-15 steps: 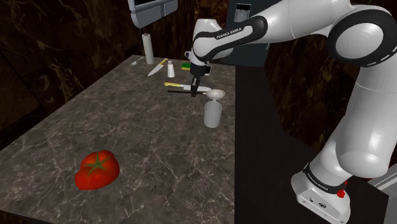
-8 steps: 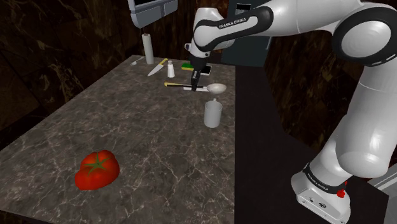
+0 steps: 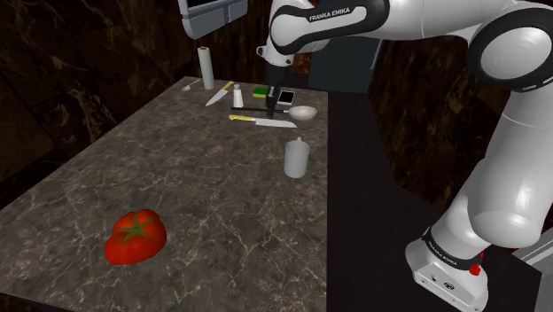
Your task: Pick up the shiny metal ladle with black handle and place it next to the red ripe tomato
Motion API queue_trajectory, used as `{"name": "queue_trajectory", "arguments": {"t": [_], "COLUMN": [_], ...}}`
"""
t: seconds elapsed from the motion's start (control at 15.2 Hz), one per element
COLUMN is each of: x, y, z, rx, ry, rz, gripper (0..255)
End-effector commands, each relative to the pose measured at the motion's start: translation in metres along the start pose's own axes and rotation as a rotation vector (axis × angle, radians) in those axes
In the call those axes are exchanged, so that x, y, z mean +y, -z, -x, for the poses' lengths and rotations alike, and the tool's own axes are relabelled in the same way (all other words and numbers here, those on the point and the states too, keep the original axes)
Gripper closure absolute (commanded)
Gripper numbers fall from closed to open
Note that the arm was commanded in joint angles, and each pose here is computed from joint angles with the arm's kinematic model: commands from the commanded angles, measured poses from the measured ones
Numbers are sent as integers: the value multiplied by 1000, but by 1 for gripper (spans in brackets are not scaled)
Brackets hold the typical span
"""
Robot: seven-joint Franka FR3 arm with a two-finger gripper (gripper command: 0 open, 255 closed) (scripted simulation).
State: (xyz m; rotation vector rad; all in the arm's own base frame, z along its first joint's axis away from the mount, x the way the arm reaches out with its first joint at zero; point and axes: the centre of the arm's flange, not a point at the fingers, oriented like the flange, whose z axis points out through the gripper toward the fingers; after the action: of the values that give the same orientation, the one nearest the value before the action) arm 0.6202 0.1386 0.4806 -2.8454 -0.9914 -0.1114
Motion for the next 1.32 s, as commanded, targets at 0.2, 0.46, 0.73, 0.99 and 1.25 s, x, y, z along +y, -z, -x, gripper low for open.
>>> {"name": "queue_trajectory", "arguments": {"t": [0.2, 0.46, 0.73, 0.99, 1.25], "x": [-39, -92, -145, -197, -250], "y": [7, 3, -2, -7, -12], "z": [1, 3, 4, 6, 8], "rx": [0, 0, 0, 0, 0], "ry": [0, 0, 0, 0, 0], "rz": [0, 0, 0, 0, 0], "gripper": [255, 255, 255, 255, 255]}}
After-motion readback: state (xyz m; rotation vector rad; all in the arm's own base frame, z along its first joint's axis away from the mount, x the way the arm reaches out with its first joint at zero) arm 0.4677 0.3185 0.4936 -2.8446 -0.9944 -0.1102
